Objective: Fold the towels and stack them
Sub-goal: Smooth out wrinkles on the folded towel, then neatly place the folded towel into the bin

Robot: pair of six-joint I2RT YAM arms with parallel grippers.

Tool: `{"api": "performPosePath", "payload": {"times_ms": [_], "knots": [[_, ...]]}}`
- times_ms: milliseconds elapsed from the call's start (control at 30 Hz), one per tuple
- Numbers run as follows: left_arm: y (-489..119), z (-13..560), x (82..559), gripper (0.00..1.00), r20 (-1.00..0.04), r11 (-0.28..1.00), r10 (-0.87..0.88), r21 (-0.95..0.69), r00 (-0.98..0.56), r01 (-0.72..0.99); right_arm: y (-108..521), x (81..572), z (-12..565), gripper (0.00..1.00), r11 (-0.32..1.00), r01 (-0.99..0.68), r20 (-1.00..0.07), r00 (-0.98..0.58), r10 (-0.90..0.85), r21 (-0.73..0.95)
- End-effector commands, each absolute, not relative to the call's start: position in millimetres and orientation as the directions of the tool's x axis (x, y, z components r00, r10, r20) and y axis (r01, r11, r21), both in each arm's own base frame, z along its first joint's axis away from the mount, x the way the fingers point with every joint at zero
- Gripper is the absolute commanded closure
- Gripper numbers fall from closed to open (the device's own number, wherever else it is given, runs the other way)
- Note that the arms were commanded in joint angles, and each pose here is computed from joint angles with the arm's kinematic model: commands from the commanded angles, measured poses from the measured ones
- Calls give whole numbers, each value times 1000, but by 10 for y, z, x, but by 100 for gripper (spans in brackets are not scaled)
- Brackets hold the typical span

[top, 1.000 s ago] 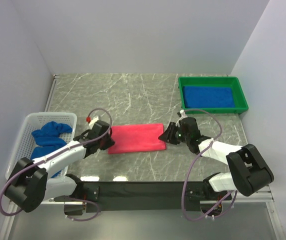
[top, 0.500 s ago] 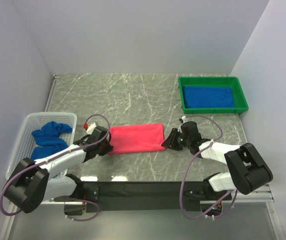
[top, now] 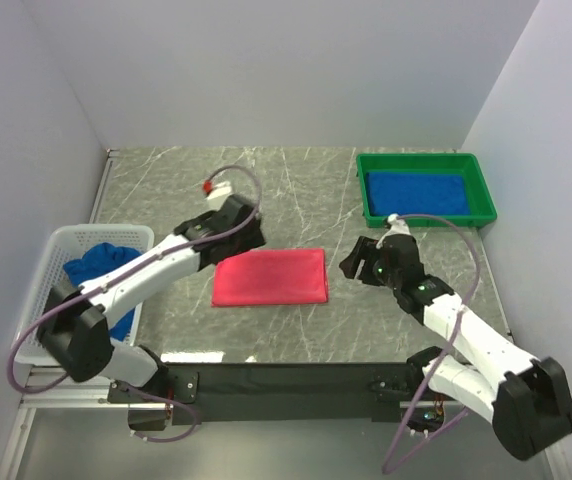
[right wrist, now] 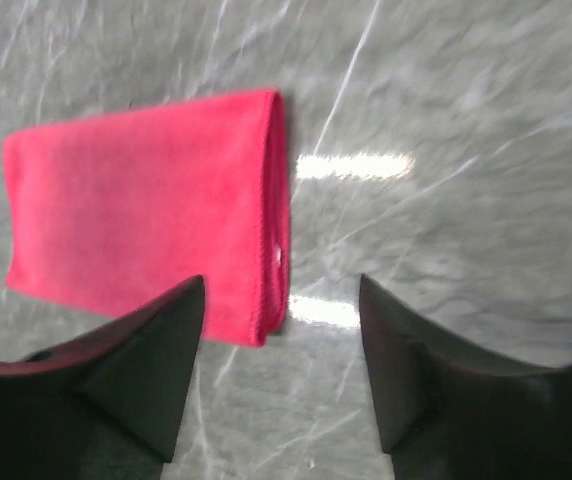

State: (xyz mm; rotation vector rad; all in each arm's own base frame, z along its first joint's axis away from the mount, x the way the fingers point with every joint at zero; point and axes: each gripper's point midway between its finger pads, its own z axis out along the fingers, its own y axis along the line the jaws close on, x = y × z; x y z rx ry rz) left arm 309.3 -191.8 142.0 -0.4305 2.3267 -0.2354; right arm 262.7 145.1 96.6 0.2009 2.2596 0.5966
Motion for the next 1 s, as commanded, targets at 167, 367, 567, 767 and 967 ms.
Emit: {"api": "performPosePath", "payload": {"times_ms": [167,367,567,767,967], "knots": [[-3264,1520,2906,23,-649,981,-109,-191,-753,23,825,2629,1151,2,920,169,-753,-534,386,352],[-3972,1167,2699,31,-626,985,56,-90,-778,144,702,2549,1161,2,898,210,-766,-470,439,386],[-4191,801,2596,41,-595,980,148,-20,-790,199,713,2486,1061,3,887,212,-750,-474,461,411],[-4198,441,2484,46,-557,976,196,32,-807,215,733,2470,1009,4,885,206,-745,-480,464,418],[-4122,146,2385,49,-530,974,223,83,-818,212,786,2462,963,5,875,194,-730,-489,478,444]]}}
